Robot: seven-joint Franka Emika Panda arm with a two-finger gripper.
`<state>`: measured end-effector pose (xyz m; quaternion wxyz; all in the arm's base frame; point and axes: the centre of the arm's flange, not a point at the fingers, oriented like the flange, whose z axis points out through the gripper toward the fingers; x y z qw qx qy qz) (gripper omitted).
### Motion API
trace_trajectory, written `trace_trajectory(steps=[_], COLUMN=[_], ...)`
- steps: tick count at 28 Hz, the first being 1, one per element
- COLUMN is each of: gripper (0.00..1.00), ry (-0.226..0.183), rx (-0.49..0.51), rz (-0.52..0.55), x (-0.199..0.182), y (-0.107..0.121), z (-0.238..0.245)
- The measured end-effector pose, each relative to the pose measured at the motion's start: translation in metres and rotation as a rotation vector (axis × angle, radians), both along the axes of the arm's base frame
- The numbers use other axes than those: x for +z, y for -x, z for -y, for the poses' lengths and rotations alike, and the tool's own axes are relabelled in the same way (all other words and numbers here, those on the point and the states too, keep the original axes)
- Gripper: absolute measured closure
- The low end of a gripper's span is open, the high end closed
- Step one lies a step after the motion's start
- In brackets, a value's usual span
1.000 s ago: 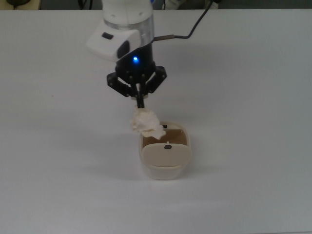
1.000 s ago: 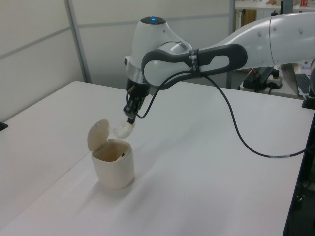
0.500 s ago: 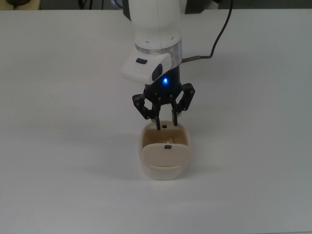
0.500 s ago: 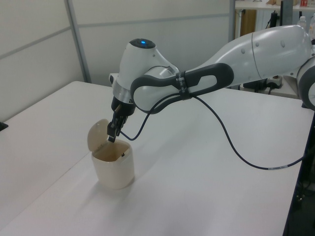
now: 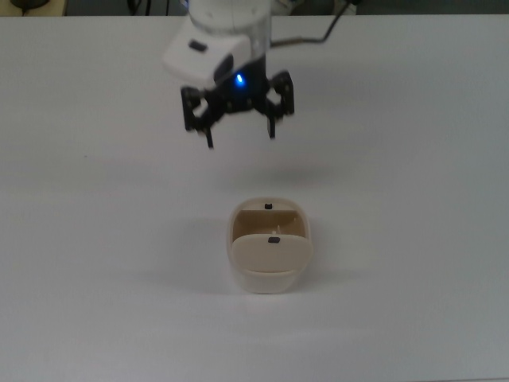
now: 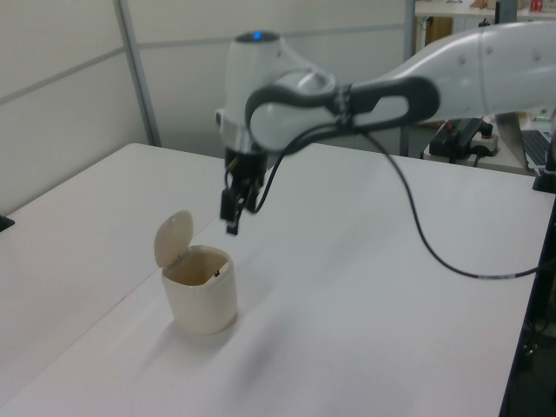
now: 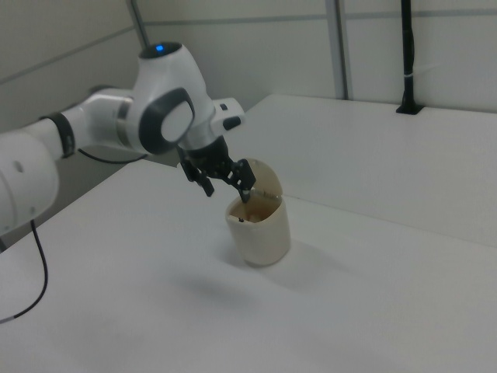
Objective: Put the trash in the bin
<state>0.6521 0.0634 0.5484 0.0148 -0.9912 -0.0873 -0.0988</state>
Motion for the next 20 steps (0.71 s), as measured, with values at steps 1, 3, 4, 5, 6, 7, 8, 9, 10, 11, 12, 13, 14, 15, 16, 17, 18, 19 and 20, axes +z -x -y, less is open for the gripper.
trace_trajectory(steps=[1,3,4,5,6,7,8,9,10,11,12,13,14,15,16,17,18,19,20], gripper=[0.04,0.0,0.0,0.0,0.0,0.0,0.0,0.0,0.0,0.0,0.0,0.0,0.0,0.0,0.0,0.0,0.0,0.0,0.0], ry=[0.004,0.012,0.014,0.015,0.015,0.015,0.015,0.017,0.021,0.028,0.035,0.046,0.053,0.059,0.063,0.066,0.068,0.07,0.07], rx=[-0.008,-0.036,-0.054,-0.077,-0.103,-0.13,-0.168,-0.19,-0.209,-0.223,-0.233,-0.245,-0.25,-0.254,-0.258,-0.26,-0.261,-0.261,-0.26], rz=[-0.011,-0.036,-0.048,-0.059,-0.07,-0.078,-0.085,-0.089,-0.091,-0.095,-0.098,-0.104,-0.106,-0.107,-0.107,-0.108,-0.109,-0.111,-0.113], x=[0.01,0.032,0.04,0.047,0.054,0.06,0.067,0.071,0.074,0.077,0.079,0.08,0.08,0.08,0.08,0.079,0.079,0.078,0.077], y=[0.007,0.023,0.03,0.037,0.043,0.048,0.054,0.058,0.061,0.064,0.066,0.068,0.069,0.07,0.07,0.07,0.07,0.07,0.07], z=[0.005,0.017,0.022,0.027,0.033,0.038,0.044,0.048,0.052,0.055,0.057,0.059,0.059,0.06,0.06,0.059,0.059,0.059,0.058])
